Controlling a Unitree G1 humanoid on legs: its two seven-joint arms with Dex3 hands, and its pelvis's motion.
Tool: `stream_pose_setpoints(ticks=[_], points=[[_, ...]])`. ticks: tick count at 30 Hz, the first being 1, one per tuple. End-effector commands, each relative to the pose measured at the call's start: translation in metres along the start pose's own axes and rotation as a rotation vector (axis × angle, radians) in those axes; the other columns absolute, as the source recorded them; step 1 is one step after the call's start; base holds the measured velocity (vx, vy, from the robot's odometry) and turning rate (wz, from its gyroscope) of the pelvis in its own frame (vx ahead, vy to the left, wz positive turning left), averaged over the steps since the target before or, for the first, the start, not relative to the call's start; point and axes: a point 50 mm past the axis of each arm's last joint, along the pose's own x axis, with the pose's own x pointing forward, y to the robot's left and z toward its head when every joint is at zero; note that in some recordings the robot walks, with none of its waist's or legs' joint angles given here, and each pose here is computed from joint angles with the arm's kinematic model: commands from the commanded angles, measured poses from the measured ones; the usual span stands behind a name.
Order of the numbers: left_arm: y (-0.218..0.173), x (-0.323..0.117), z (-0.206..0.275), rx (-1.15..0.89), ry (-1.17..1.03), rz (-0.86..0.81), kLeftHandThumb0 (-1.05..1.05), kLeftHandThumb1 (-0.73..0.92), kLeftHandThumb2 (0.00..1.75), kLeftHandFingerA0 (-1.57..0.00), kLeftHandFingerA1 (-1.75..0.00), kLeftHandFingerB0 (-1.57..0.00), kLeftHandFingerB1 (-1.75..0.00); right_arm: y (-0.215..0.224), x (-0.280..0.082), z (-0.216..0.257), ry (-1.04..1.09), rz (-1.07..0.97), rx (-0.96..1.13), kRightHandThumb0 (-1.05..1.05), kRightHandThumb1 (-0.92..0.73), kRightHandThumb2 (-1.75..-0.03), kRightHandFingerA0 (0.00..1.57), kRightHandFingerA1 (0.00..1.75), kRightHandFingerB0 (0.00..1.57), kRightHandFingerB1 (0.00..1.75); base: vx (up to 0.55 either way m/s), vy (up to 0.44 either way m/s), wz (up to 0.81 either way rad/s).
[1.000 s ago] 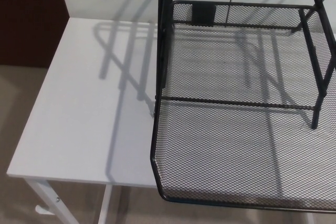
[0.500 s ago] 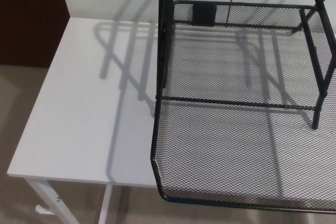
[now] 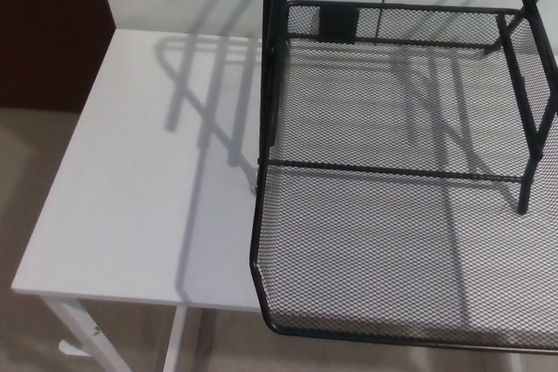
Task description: The robot walks towards a file tray kept in the middle of a desk and uses its right hand to grab a tray and pulls it out towards itself
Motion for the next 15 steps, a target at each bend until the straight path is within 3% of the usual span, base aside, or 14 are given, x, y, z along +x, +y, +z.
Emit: stream_pose_setpoints(ticks=[1, 15], points=[[0.032, 0.006, -0.011, -0.154, 0.128, 0.048, -0.6, 0.81, 0.63, -0.28, -0.39, -0.23, -0.34, -0.002, 0.012, 0.018, 0.076, -0.003, 0.386, -0.9, -0.63, -0.9, 0.0, 0.14, 0.0, 0.06, 0.0, 0.0, 0.0], [0.037, 0.012, -0.004, -0.202, 0.124, 0.049, -0.64, 0.79, 0.63, -0.27, -0.38, -0.22, -0.32, 0.023, 0.018, 0.015, 0.101, 0.036, 0.389, -0.87, -0.61, -0.88, 0.0, 0.16, 0.0, 0.09, 0.0, 0.0, 0.0]])
